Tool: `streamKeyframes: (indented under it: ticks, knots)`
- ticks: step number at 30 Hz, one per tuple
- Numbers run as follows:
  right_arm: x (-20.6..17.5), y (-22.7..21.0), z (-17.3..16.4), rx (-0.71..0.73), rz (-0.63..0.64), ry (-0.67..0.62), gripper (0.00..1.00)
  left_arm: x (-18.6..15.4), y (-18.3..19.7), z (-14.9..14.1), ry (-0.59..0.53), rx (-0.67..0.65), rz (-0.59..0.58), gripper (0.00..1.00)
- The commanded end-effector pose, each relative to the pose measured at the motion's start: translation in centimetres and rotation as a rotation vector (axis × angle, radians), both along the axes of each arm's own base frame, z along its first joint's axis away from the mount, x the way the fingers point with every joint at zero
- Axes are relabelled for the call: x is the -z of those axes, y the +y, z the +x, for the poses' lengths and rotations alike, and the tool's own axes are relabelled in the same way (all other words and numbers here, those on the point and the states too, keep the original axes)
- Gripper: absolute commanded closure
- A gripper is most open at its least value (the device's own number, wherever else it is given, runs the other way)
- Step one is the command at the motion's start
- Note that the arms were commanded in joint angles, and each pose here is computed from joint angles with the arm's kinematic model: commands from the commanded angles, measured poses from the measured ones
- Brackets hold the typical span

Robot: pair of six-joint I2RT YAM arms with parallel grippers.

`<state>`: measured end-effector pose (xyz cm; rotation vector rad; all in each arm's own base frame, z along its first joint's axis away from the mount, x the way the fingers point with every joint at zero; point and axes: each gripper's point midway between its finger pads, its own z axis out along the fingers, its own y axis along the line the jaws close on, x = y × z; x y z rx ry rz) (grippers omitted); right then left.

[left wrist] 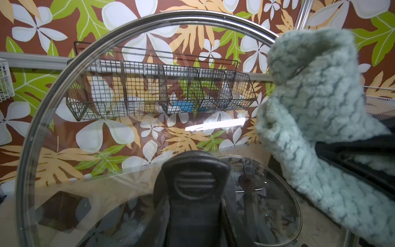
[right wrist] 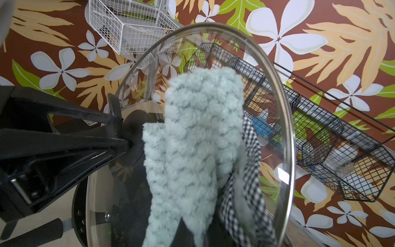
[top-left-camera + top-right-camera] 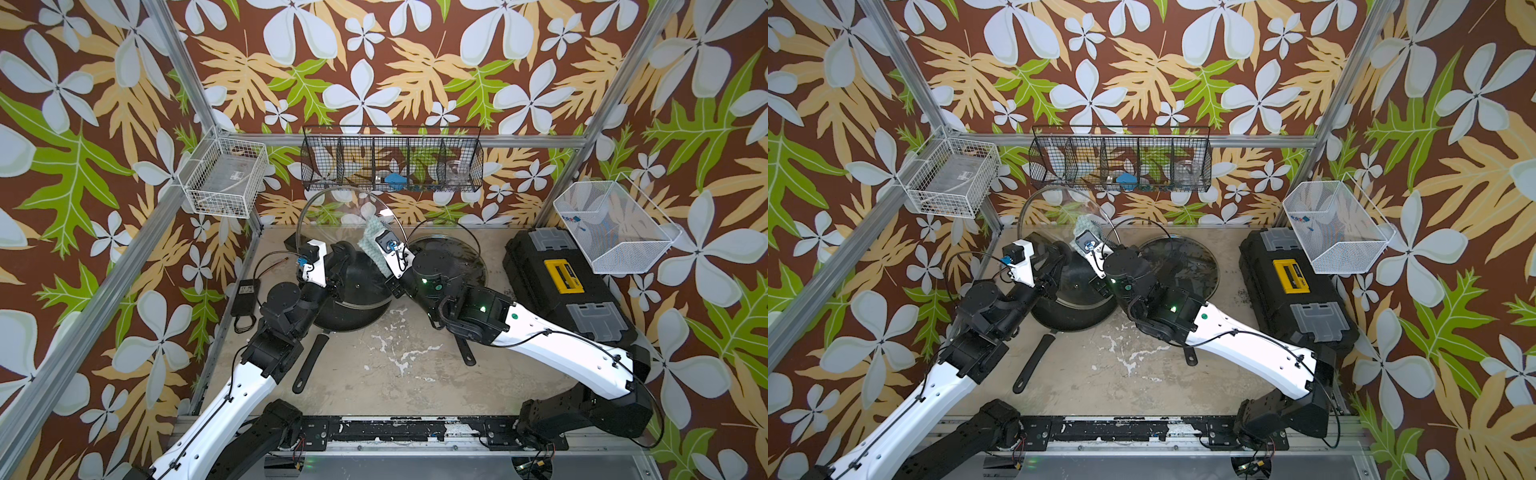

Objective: Wipe the pot lid with a cloth
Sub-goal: Wipe the pot lid.

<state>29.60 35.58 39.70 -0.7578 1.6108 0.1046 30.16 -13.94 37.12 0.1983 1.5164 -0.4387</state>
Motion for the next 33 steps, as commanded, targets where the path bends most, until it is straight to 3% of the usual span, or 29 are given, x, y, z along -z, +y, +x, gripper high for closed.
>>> streamKeyframes:
  ticks: [1, 10, 22, 27, 33]
  knots:
    - [3.3, 0.6, -0.5, 0.002, -0.087, 0.048, 1.0, -6.9, 0.6, -1.2, -0.183, 0.017, -0.197, 1.0]
    - [8.5, 5.3, -3.1, -0.124, -0.117, 0.137, 1.0, -7.1, 1.5, -0.4, -0.096, -0.017, -0.365, 1.0]
    - [3.1, 0.1, -0.3, 0.008, -0.029, 0.053, 1.0, -6.7, 1.9, 0.0, -0.062, -0.034, -0.46, 1.0]
    - [5.1, 2.2, -0.5, -0.044, -0.044, 0.102, 1.0, -6.7, 1.9, -0.1, -0.08, -0.025, -0.473, 1.0]
    - [7.1, 5.8, -2.1, -0.119, -0.074, 0.131, 1.0, -6.4, 2.8, 0.5, 0.0, -0.08, -0.567, 1.0]
